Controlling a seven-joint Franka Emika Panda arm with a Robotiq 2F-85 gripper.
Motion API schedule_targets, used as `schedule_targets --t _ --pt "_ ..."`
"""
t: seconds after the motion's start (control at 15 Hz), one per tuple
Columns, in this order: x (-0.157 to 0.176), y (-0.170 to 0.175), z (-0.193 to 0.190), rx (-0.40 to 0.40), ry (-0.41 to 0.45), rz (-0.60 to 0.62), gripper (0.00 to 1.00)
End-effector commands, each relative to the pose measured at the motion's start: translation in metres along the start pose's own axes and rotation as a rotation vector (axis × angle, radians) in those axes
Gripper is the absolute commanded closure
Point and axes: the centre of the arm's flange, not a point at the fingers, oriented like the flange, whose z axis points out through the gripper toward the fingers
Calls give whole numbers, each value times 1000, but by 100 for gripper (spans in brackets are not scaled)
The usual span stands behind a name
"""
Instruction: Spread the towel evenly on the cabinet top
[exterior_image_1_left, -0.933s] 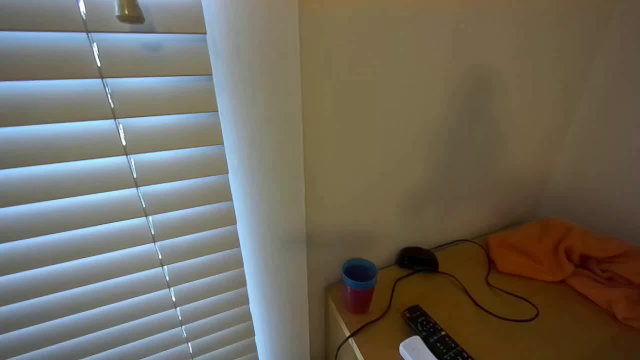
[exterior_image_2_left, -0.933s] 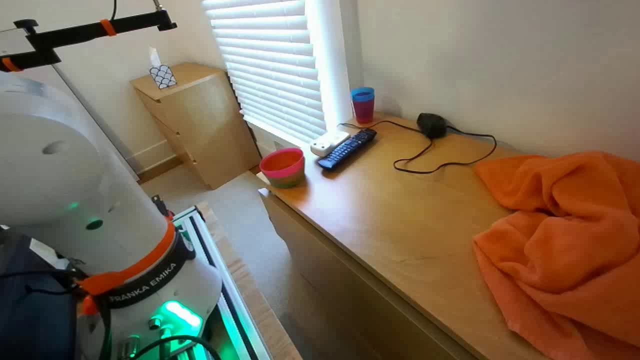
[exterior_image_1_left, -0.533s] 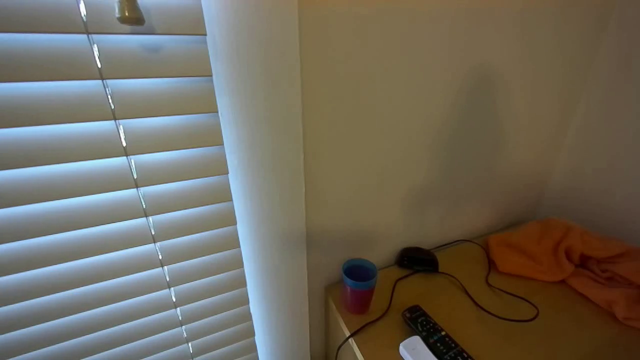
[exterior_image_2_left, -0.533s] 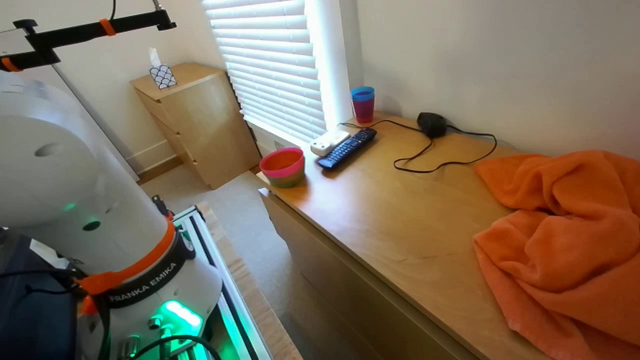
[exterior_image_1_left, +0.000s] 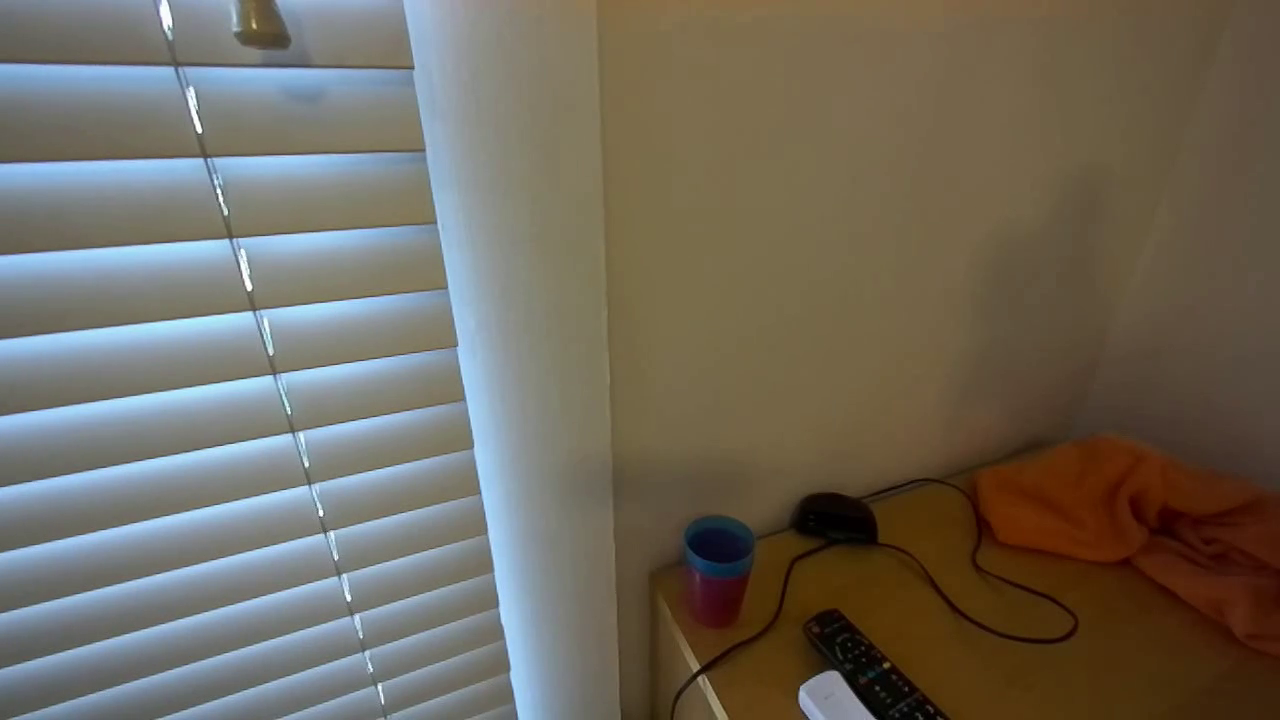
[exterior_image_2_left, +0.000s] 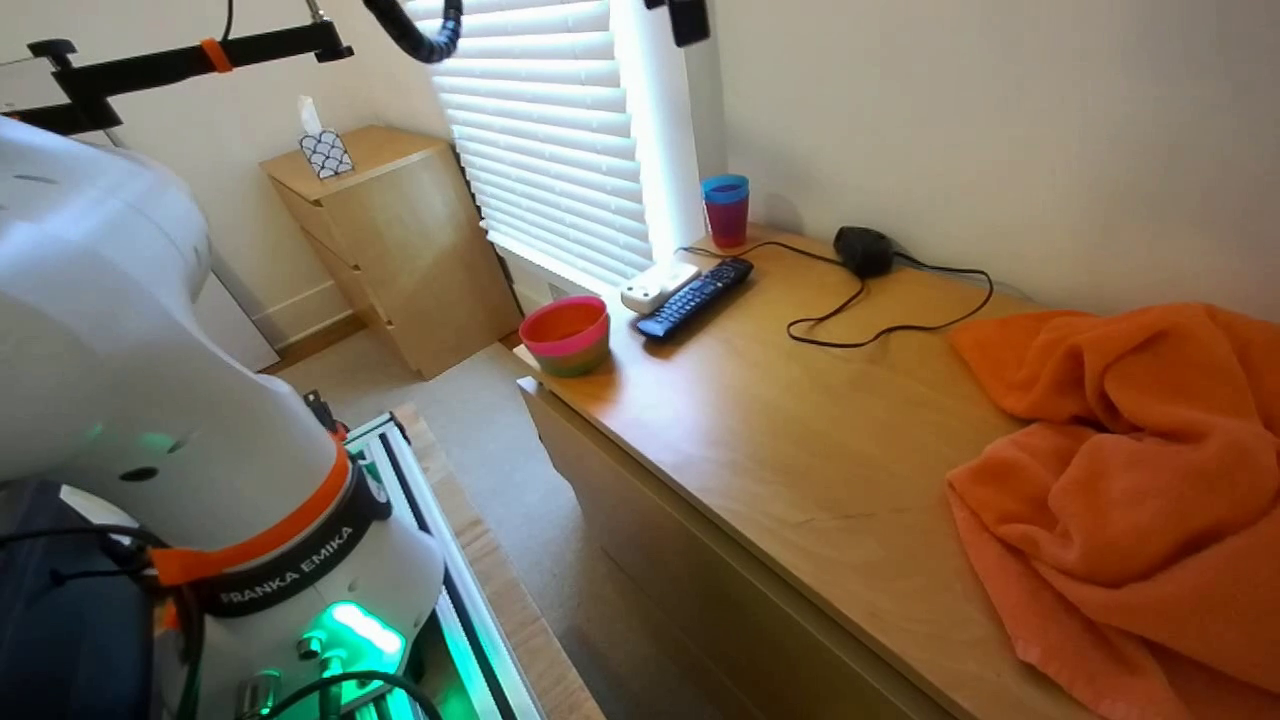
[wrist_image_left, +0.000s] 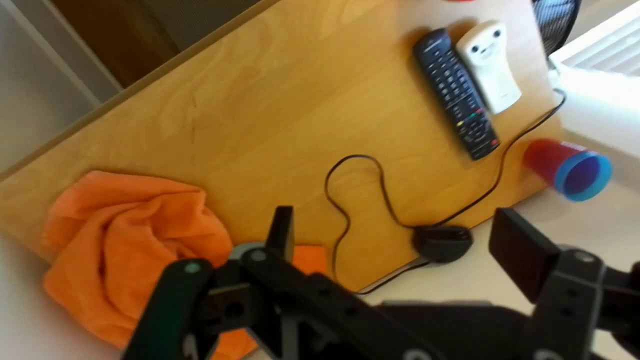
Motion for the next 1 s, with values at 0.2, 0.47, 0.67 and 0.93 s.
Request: schedule_targets --t 0.2,0.47,0.67,0.93 --pt "37 66 32 22 -2 201 0" --pt "44 62 47 -6 -23 204 0" --pt "89 91 70 -105 29 158 0" --pt "146 149 112 -133 76 216 0"
